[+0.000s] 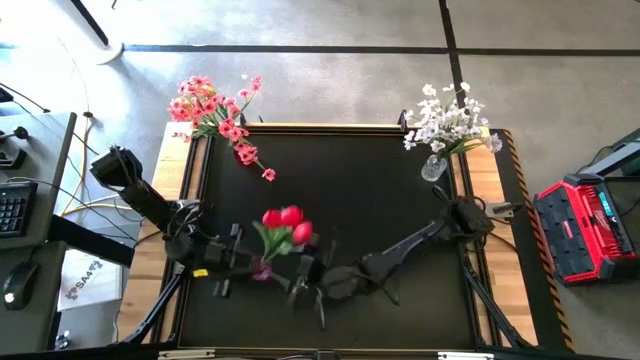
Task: Sort flowers into vase by color
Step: Put the red flower into the violet vase
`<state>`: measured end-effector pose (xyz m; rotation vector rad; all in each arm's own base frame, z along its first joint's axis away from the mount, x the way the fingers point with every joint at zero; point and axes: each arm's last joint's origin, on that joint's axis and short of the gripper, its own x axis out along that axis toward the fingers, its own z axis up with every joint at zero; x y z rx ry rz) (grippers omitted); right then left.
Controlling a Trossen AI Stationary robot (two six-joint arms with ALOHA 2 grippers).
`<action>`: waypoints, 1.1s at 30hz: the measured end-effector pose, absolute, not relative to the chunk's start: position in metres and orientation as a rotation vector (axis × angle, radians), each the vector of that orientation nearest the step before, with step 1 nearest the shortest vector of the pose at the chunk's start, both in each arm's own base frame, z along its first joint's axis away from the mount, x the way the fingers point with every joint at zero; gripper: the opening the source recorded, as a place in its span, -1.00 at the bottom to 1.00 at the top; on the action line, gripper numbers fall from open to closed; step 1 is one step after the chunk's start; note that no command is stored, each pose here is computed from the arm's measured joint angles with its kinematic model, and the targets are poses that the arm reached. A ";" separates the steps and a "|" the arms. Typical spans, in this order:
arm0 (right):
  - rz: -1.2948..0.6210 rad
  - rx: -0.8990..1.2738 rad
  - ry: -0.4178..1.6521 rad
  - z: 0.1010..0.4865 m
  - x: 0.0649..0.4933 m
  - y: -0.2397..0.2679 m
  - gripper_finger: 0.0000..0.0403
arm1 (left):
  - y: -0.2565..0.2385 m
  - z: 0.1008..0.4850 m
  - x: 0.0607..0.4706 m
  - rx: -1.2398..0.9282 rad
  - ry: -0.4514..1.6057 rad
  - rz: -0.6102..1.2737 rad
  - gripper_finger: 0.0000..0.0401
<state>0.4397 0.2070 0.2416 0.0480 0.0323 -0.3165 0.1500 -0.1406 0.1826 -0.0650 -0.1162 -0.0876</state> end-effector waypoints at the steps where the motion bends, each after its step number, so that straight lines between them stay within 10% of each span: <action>1: -0.272 0.069 0.061 0.238 0.443 0.203 0.39 | -0.140 0.181 0.147 -0.071 -0.127 -0.128 -0.47; 33: 0.155 -0.005 0.038 0.217 0.479 0.152 0.31 | -0.128 0.169 0.154 -0.020 -0.105 -0.303 -0.47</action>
